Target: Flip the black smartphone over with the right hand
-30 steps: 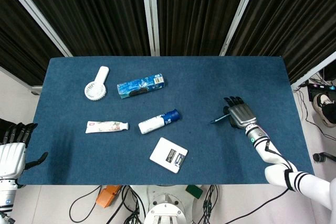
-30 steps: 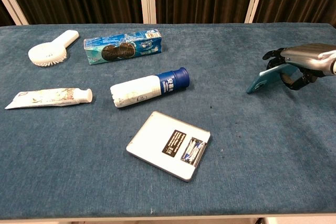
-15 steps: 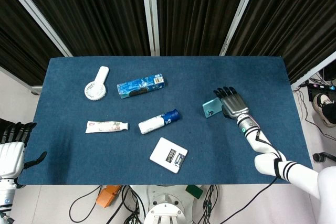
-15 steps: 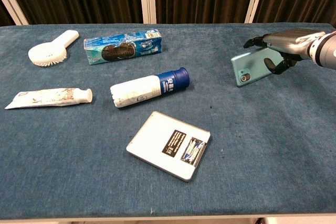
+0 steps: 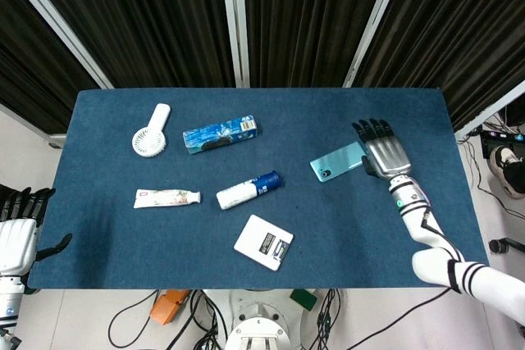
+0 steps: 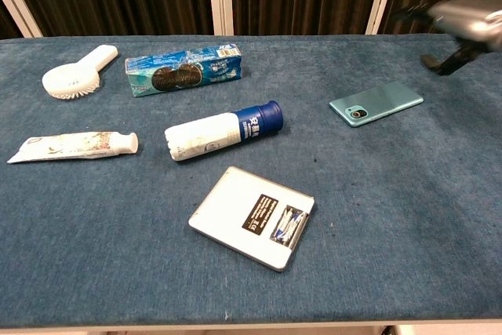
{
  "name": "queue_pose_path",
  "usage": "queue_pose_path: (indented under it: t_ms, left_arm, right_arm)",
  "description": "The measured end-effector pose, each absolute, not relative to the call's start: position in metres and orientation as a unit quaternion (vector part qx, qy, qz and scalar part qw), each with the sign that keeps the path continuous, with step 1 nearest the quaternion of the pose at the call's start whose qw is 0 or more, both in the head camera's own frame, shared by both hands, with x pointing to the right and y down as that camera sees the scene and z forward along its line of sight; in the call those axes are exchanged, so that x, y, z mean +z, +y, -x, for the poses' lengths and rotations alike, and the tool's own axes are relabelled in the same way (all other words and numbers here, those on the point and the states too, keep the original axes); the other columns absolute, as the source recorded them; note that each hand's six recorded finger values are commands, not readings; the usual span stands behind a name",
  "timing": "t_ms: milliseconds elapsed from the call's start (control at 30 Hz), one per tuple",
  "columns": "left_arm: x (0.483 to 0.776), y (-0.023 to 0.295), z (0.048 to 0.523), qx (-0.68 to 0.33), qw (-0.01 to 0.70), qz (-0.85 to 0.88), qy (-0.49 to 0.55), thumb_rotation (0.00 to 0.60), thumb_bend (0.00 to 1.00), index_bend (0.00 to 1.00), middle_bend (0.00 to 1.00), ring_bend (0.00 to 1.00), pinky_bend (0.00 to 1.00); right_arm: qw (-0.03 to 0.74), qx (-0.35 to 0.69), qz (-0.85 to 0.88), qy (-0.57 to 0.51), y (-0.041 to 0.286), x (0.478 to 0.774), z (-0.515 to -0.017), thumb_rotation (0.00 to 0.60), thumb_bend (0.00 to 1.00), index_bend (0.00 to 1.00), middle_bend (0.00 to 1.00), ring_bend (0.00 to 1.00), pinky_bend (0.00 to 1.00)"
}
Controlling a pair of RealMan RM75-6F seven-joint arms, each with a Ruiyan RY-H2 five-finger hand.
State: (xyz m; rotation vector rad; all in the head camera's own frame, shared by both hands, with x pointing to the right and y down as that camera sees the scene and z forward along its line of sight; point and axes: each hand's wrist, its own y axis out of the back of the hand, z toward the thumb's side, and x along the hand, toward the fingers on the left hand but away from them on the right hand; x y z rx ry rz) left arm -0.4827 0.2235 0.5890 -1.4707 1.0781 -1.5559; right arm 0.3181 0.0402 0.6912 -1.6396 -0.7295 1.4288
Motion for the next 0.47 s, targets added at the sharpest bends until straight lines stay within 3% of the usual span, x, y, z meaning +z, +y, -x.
queue_pose_path:
  t_ms: [100,300,467]
  left_arm:
    - [0.588,0.222,0.481,-0.601,0.367,0.573,0.419,0.6,0.21,0.12,0.11,0.05,0.0]
    - [0.584,0.22,0.478,-0.595,0.373,0.573,0.422,0.6,0.21,0.12,0.11,0.05,0.0]
    - [0.583,0.219,0.475,-0.593,0.376,0.574,0.421,0.6,0.21,0.12,0.11,0.05,0.0]
  right_arm:
    - [0.415,0.566,0.629,-0.333,0.055,0.659,-0.346,0.6,0.27,0.0,0.08,0.0,0.1]
    - [0.411,0.578,0.585,-0.394,0.106,0.596,-0.409,0.6,0.26,0.0,0.05,0.0,0.07]
    - [0.39,0.582,0.588,-0.403,0.149,0.569,-0.435,0.6,0.26,0.0,0.05,0.0,0.06]
